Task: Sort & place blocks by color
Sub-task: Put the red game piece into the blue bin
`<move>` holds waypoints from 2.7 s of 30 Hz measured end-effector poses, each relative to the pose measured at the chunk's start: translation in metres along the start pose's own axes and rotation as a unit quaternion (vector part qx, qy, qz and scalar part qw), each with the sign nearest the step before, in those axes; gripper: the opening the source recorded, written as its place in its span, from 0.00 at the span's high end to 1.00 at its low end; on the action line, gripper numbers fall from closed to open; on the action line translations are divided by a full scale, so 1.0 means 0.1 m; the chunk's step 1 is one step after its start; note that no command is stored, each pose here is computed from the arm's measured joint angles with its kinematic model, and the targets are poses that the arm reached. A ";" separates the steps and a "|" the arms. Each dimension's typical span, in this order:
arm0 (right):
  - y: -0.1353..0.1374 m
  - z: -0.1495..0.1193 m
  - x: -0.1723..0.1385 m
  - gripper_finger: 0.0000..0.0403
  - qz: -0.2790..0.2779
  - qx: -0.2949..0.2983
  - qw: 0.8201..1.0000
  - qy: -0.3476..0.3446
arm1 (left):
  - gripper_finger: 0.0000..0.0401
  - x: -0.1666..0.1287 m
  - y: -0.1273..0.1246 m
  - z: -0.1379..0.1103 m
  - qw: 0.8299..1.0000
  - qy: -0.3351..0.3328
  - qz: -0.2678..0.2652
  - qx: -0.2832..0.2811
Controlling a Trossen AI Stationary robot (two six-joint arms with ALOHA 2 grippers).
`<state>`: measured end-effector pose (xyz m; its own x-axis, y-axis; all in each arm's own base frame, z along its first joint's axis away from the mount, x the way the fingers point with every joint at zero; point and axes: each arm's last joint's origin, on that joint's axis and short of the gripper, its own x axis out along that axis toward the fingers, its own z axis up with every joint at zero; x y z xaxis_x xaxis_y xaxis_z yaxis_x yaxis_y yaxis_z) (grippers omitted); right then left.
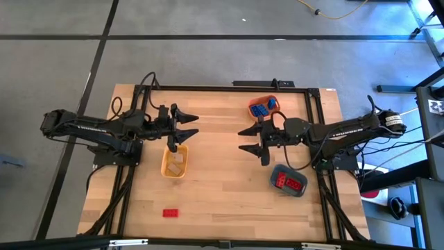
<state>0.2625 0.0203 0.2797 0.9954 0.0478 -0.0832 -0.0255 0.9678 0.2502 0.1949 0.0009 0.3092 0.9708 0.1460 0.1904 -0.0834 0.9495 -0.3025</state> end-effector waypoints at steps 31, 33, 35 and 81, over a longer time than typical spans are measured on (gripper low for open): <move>-0.02 -0.08 0.00 0.30 -0.012 -0.004 0.999 0.041 | 0.34 -0.63 -1.89 -2.04 0.695 0.702 -0.022 0.151; -0.02 -0.08 0.00 0.30 -0.012 -0.004 0.999 0.041 | 0.34 -0.63 -1.90 -2.13 0.692 0.706 -0.019 0.147; -0.02 -0.08 0.00 0.30 -0.012 -0.004 0.999 0.041 | 0.34 -0.64 -1.90 -2.19 0.691 0.708 -0.009 0.143; -0.03 -0.08 0.00 0.30 -0.024 0.010 0.999 0.037 | 0.68 -0.48 -1.77 -1.79 0.701 0.702 -0.058 0.110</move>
<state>0.2615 0.0195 0.2716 0.9857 0.0198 -0.1673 0.0252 0.9645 0.2628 0.2031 -0.2238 0.1865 0.2248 -0.2071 -0.9521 0.1322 0.9746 -0.1808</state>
